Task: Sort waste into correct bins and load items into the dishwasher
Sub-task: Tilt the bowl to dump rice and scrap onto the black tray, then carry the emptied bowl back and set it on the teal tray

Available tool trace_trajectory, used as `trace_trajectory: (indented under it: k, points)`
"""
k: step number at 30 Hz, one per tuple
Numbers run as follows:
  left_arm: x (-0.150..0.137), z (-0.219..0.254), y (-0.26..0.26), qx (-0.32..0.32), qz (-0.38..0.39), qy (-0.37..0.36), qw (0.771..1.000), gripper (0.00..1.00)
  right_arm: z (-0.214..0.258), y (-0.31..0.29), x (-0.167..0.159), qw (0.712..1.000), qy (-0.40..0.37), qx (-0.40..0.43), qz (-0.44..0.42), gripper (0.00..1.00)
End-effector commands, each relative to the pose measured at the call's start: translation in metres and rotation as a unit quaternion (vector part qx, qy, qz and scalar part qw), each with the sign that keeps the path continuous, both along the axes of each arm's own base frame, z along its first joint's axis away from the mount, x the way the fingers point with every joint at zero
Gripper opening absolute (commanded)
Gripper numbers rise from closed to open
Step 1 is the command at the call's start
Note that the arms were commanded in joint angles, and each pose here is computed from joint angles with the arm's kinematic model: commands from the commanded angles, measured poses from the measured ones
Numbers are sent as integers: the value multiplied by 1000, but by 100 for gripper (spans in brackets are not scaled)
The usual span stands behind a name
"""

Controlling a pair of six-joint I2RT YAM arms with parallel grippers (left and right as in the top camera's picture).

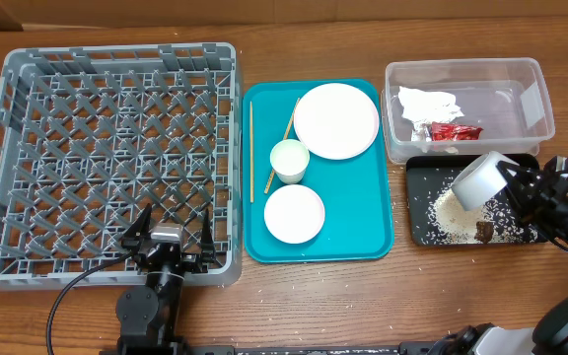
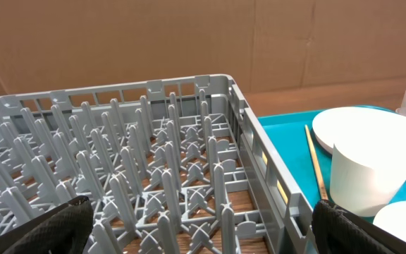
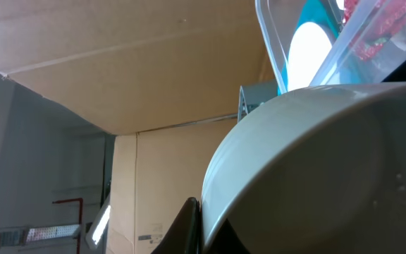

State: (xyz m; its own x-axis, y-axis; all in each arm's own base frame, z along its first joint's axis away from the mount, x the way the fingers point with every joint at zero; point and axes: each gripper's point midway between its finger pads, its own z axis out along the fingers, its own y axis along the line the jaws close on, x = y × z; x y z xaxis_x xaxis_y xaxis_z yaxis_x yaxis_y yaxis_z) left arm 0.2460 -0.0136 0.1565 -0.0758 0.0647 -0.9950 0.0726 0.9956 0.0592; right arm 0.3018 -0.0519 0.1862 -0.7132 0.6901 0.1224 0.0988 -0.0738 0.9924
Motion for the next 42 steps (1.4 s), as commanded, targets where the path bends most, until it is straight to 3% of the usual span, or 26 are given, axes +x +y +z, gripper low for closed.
trace_trajectory:
  k: [1,24,31,42]
  points:
    - [0,-1,1,6,0,-2,1000,100,8,-3,0,1000,-15,9,-3,4]
    - [0,-1,1,6,0,-2,1000,100,-8,-2,-1,999,0,-44,-4,4]
    - [0,-1,1,6,0,-2,1000,100,-45,-10,-4,989,72,-129,-8,4]
    - [0,-1,1,6,0,-2,1000,100,-46,-23,-16,959,127,-251,-26,4]
